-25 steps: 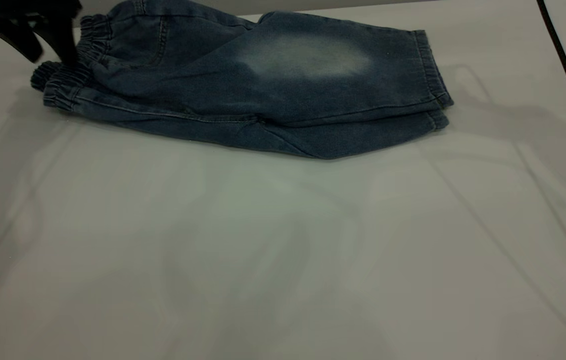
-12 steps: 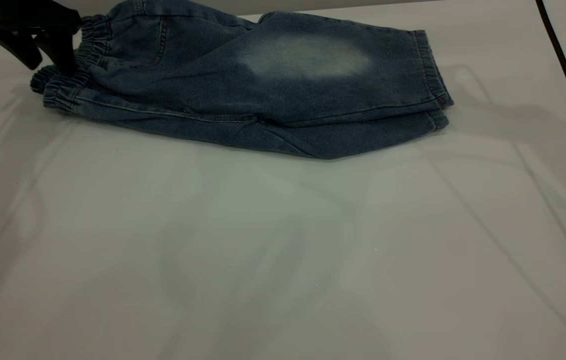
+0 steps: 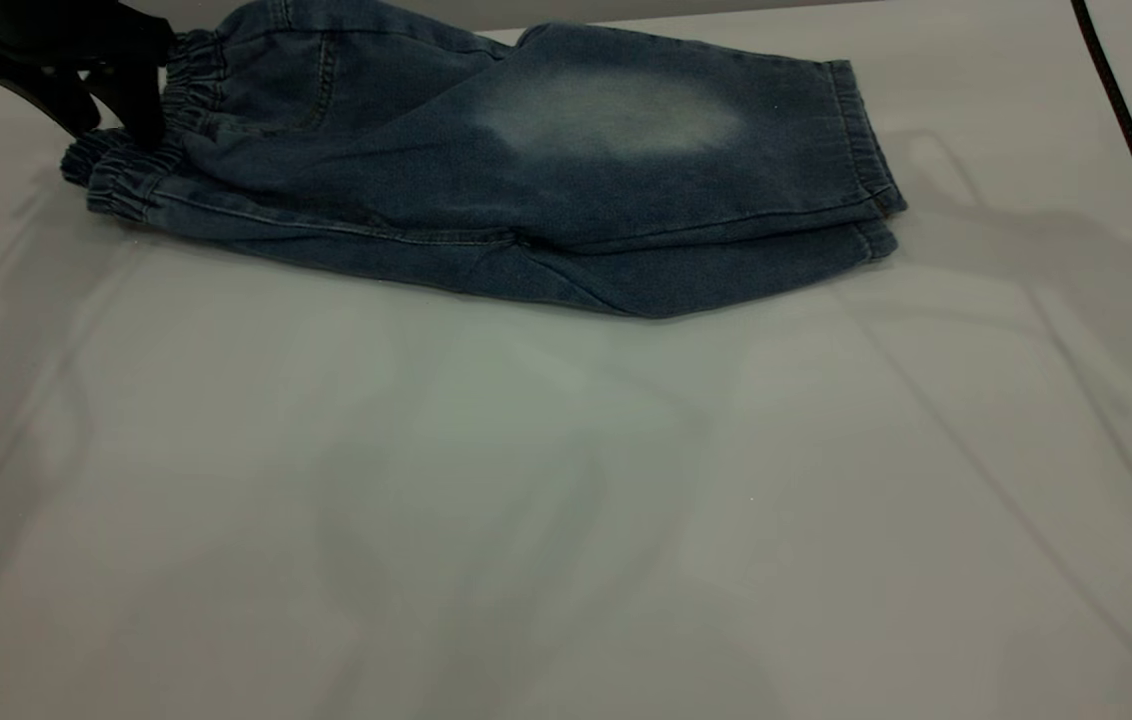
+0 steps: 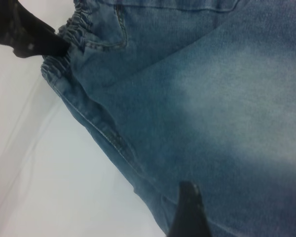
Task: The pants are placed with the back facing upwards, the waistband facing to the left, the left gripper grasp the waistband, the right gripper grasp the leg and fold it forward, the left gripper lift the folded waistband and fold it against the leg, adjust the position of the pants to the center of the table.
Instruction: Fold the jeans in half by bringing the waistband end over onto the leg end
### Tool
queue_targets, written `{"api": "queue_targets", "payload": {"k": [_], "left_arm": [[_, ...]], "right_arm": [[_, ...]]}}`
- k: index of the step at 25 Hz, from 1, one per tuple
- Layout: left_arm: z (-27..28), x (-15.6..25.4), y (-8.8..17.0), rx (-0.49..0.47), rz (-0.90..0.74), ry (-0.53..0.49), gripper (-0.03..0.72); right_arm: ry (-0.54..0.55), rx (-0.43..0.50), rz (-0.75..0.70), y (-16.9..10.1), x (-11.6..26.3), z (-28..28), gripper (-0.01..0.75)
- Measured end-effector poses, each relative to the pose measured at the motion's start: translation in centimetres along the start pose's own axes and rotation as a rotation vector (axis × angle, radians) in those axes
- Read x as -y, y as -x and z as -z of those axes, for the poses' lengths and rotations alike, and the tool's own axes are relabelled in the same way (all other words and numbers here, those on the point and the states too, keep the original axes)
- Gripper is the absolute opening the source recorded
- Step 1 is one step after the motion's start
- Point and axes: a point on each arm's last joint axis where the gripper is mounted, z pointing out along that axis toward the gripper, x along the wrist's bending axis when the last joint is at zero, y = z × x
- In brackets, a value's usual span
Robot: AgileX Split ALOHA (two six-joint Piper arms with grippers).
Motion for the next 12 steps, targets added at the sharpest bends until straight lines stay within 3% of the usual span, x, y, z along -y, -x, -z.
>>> {"api": "queue_targets", "payload": {"k": [12], "left_arm": [[-1.8, 0.4, 0.5, 0.05, 0.034, -0.025, 0.439]], "right_arm": [[0.024, 0.039, -0.003, 0.1, -0.2, -0.3, 0.456]]}}
